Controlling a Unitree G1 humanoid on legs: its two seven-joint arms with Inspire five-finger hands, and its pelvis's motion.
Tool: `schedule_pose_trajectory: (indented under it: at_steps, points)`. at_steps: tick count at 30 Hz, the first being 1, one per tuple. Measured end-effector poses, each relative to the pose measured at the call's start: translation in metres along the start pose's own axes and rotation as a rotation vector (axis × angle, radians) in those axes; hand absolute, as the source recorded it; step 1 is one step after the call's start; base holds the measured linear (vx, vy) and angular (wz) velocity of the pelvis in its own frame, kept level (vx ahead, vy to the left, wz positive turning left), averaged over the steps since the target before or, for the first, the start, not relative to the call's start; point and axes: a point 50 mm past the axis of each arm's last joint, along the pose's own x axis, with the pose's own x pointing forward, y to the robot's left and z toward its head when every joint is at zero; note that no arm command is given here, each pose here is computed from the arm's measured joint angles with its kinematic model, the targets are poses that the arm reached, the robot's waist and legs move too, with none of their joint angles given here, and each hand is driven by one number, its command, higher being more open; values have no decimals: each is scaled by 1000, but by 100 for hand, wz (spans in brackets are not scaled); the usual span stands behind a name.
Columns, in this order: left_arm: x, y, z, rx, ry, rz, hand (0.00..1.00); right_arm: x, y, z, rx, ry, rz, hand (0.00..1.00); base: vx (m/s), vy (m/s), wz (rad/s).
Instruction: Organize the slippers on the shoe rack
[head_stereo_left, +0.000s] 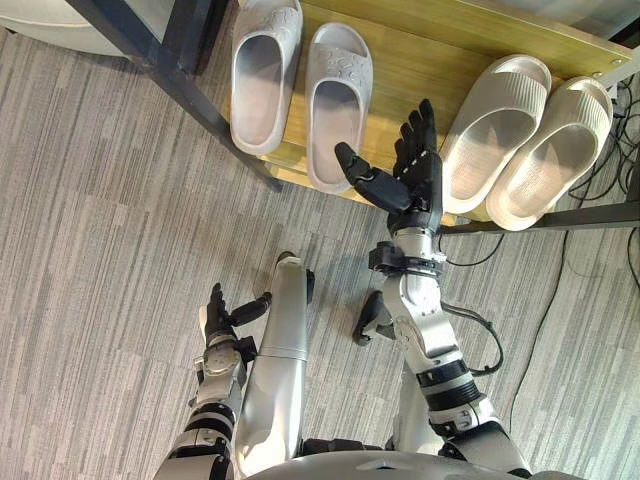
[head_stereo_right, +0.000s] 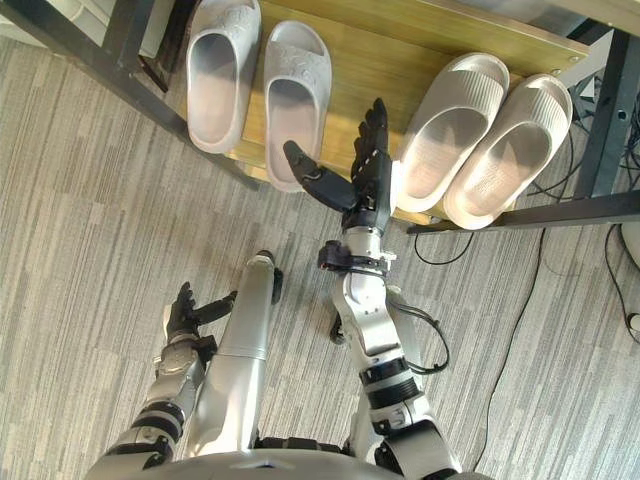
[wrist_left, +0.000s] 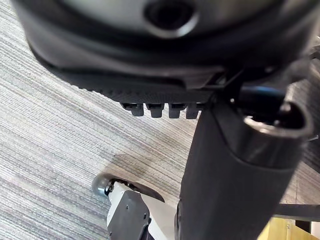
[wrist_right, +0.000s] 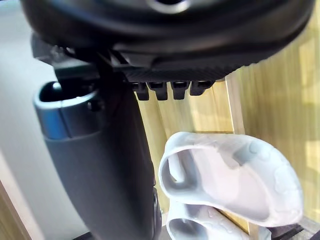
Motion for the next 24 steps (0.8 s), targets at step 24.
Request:
schedule_pose_trajectory:
  at_steps: [24]
  points:
    - [-3,-19,3,-29,-3,-41,100,37,29,15,173,-3,41,100,17,-1,6]
